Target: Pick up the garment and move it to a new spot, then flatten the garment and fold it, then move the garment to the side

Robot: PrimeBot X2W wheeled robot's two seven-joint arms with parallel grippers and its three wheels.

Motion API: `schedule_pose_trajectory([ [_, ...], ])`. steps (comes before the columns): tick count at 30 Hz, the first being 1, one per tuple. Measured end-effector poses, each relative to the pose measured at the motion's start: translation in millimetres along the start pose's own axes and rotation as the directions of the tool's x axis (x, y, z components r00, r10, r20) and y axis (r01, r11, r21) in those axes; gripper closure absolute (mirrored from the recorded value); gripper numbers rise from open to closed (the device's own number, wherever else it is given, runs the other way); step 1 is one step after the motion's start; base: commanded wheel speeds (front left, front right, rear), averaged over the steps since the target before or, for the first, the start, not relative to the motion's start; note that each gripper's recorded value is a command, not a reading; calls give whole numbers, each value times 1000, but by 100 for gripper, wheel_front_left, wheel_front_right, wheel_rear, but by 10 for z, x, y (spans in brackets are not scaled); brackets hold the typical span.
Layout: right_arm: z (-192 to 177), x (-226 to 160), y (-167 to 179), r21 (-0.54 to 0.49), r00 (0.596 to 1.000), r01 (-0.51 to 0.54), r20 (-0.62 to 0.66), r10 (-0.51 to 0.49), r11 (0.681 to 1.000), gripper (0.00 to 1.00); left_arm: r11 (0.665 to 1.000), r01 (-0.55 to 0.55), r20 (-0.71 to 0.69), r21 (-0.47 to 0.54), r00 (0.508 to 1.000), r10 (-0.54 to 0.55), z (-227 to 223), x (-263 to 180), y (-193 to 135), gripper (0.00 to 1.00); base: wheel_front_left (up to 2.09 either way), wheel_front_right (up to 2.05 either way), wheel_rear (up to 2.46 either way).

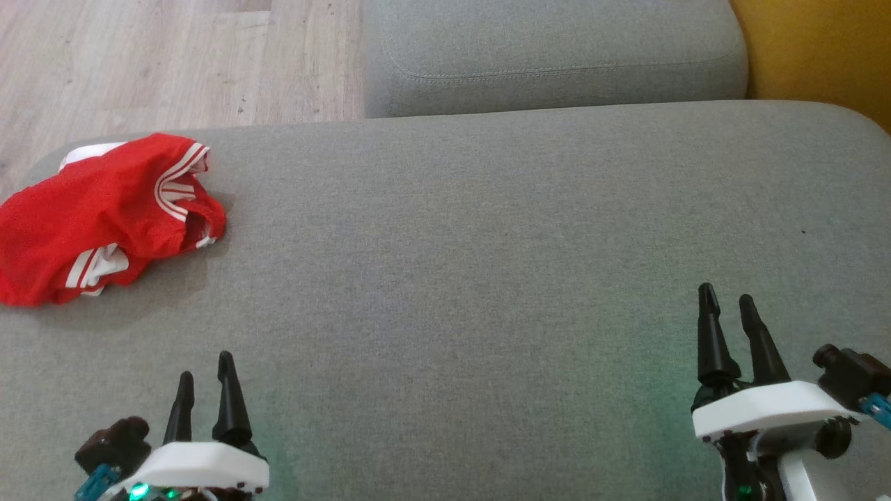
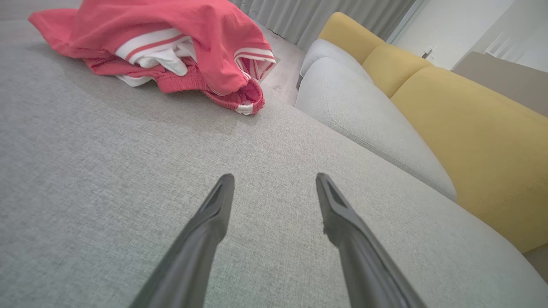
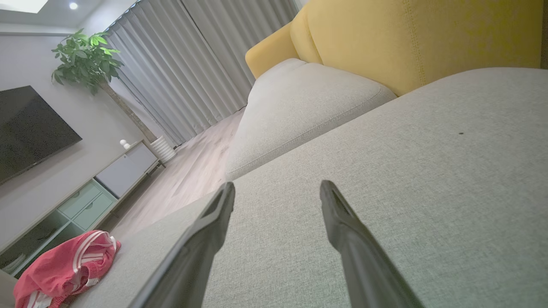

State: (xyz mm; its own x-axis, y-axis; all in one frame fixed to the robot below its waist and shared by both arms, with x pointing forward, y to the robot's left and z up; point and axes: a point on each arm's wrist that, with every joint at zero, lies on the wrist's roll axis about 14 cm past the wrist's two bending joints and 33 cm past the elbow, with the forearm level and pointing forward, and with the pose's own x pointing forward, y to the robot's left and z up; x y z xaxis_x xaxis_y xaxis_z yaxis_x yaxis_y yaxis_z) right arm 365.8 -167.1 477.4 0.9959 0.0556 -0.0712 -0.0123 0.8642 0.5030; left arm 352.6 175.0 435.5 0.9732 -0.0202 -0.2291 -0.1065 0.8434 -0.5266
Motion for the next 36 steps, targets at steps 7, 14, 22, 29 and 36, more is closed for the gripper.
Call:
schedule_pose_trajectory([
  [7, -7, -1, 48, -68, 1000, -19, 4, 19, 997, 0, 996, 13, 2, 93, 1000, -13, -13, 0, -22, 0, 0, 0, 0],
  [14, -12, -1, 107, -165, 999, -43, 7, 45, 985, 0, 983, 11, 19, 185, 1000, -15, 13, -3, -15, 0, 0, 0, 0],
  [22, -22, -3, 138, -236, 998, -58, 9, 62, 970, 0, 958, 20, 26, 287, 999, -28, 12, -19, -32, 0, 0, 0, 0],
  [29, -30, -12, 141, -296, 997, -65, 13, 72, 953, 0, 926, 27, 36, 377, 998, -44, 19, -29, -40, 0, 0, 0, 0],
  [36, -36, -22, 124, -352, 997, -65, 16, 76, 934, 0, 886, 28, 54, 463, 997, -60, 64, -33, -42, 0, 0, 0, 0],
])
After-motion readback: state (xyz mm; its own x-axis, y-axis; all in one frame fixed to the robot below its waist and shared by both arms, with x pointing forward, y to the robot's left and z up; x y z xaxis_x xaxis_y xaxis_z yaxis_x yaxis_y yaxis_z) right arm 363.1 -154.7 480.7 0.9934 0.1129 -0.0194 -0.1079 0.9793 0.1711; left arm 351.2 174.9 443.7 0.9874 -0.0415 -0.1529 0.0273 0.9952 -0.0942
